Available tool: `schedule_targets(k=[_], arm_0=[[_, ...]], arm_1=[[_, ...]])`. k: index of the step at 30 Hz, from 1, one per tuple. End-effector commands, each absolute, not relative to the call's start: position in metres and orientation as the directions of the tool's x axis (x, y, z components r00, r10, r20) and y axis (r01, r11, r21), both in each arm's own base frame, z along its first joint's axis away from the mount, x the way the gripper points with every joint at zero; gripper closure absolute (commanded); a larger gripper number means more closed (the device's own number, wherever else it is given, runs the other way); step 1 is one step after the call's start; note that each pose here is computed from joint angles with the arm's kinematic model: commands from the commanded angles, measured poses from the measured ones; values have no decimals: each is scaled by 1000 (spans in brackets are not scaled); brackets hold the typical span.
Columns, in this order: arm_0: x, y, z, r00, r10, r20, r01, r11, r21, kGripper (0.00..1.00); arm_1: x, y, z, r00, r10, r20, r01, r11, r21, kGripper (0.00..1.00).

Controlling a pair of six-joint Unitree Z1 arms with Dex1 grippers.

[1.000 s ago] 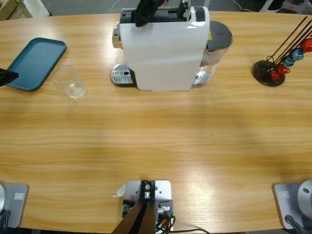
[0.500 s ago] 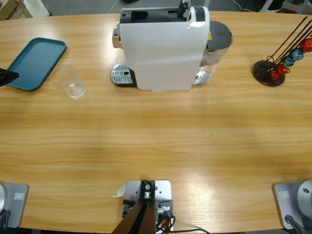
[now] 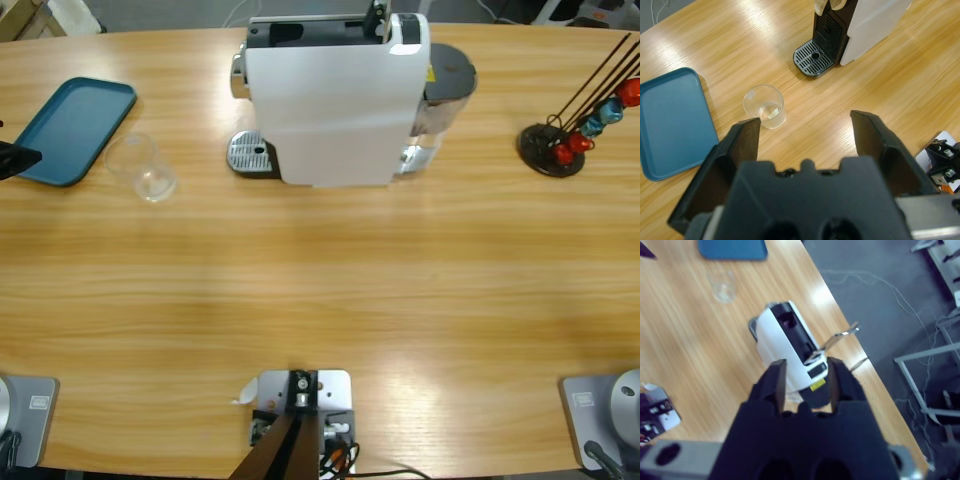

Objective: Pour coffee

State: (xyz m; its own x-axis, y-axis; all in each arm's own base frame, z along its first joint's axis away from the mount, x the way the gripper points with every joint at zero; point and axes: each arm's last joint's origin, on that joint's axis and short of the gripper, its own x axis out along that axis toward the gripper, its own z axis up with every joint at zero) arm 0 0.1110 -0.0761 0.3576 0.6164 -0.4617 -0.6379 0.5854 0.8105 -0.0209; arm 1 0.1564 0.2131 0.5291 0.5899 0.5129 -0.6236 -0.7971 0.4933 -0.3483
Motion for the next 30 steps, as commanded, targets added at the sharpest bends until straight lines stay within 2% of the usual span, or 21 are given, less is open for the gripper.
schedule_targets(k=[1, 4, 7, 11, 20, 30], arm_0=[[110, -77, 346, 589, -464, -662, 604, 797, -21, 230], [109, -77, 346, 591, -463, -661, 603, 797, -20, 230], [111, -78, 346, 588, -461, -664, 603, 797, -20, 230], [111, -78, 346, 589, -460, -664, 602, 798, -19, 230], [112, -79, 346, 589, -458, -666, 601, 799, -18, 230], [115, -81, 345, 581, -455, -675, 602, 798, -20, 230]], arm_1=[[169, 215, 491, 575, 489, -656, -792, 534, -296, 1000], [187, 224, 453, 697, 281, -660, -649, 640, -412, 1000], [196, 235, 427, 798, 114, -591, -488, 698, -524, 1000], [203, 254, 411, 868, -16, -496, -338, 712, -615, 1000], [185, 293, 395, 910, -55, -411, -279, 652, -705, 1000], [196, 322, 385, 917, -79, -392, -258, 632, -730, 1000]])
